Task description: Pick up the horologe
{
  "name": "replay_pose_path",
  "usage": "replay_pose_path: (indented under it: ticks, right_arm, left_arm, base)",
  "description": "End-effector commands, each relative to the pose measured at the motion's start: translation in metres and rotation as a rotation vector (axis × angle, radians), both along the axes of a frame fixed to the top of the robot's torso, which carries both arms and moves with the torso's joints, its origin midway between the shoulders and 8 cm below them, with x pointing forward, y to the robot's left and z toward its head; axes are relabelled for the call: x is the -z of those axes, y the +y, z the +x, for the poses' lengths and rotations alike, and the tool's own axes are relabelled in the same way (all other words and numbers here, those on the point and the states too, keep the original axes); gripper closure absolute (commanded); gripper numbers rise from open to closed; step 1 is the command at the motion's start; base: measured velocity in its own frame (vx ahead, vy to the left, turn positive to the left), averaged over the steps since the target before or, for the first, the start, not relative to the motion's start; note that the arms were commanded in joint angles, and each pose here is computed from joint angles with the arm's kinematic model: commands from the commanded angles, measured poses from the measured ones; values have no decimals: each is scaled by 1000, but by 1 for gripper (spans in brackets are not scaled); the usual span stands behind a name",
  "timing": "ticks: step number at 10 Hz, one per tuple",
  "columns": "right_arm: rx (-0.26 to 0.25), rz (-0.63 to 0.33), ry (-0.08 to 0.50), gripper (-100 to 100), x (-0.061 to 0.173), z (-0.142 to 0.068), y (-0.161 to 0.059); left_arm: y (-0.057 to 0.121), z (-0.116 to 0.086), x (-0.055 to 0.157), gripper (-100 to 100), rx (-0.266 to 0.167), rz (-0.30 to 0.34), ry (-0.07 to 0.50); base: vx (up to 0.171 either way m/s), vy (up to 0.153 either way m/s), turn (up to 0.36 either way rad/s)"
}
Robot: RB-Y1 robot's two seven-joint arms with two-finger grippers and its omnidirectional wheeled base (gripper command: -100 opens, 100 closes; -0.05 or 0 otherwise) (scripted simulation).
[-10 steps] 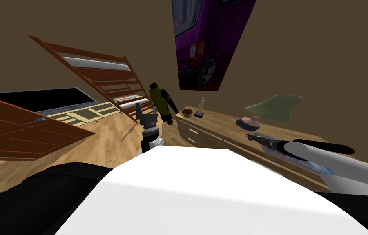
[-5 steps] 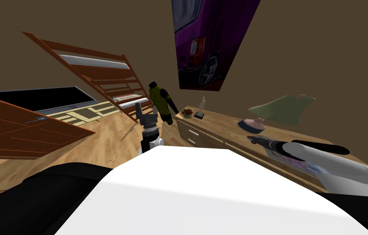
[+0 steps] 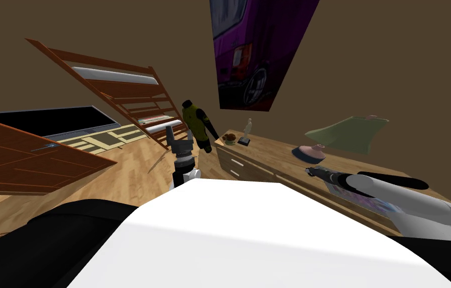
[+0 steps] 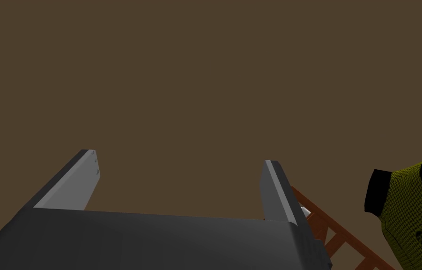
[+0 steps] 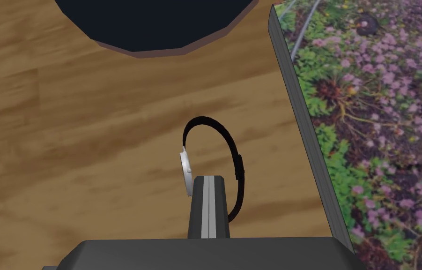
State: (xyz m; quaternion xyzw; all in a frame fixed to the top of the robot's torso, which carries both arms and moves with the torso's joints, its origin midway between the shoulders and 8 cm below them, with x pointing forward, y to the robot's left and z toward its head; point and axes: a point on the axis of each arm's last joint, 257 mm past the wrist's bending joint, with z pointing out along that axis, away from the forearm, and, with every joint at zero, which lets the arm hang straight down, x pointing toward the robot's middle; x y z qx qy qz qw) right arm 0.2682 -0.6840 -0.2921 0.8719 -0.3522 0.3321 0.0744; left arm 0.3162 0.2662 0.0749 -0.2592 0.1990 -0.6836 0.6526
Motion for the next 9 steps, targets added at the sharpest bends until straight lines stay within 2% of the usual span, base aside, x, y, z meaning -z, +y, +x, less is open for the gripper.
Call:
replay_pose_path:
  ticks: [1,2,5,9]
  right_arm:
    - [0,0,0,0,0,0,0]
    - [-27,-12,-6,-100,-14,11,2]
    - [-83,-37,-16,-100,-43,31,9]
    - [-148,-68,-23,-100,-77,51,18]
  left_arm:
    - [0,0,0,0,0,0,0]
    - [0,0,0,0,0,0,0]
    - [0,0,0,0,0,0,0]
    - [0,0,0,0,0,0,0]
  base:
    - [0,0,0]
    - [-74,8,30]
    - [-137,0,34]
    - [-78,-19,35]
